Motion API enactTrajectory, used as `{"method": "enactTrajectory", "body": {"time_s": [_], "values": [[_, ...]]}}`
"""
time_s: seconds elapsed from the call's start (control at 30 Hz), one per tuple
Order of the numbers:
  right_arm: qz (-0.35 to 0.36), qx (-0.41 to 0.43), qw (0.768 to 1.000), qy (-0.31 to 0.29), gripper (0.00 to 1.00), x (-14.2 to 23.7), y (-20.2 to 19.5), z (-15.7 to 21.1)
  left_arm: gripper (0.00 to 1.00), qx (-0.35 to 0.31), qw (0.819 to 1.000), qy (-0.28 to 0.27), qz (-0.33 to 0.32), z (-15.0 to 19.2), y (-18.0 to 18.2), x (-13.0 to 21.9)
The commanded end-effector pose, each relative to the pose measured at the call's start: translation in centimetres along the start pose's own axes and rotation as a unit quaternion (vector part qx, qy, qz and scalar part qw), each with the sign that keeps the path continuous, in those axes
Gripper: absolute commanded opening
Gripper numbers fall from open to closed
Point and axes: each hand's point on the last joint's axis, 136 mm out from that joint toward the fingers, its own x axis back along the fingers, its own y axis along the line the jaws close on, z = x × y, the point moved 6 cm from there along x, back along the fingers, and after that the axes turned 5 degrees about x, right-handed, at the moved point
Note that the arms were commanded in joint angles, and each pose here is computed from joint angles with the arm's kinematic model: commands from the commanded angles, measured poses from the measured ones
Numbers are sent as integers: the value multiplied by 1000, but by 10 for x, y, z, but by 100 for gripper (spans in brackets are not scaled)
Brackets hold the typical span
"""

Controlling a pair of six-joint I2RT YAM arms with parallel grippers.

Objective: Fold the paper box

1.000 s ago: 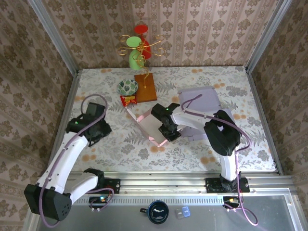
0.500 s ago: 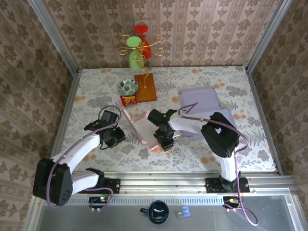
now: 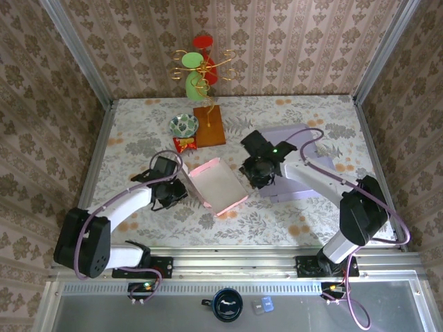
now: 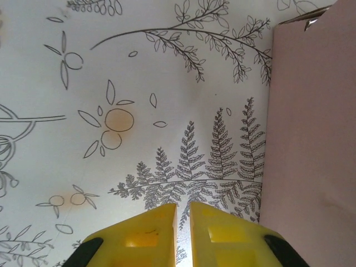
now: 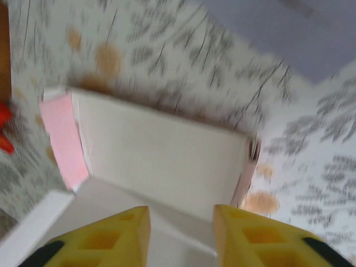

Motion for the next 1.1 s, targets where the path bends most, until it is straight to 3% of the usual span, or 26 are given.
{"method": "enactTrajectory", "body": {"time_s": [0.0,0.37,1.07], "values": [[16,13,1000,0,33,-29,-20,-23,15,11,1000,3,8,0,-6,-4],[50,16,995,80,20,-98,-24,-26,14,28,1000,12,9,0,-7,-21],[36,-11,992,121,17,-99,-23,13,9,35,998,19,58,0,-29,-34]]}}
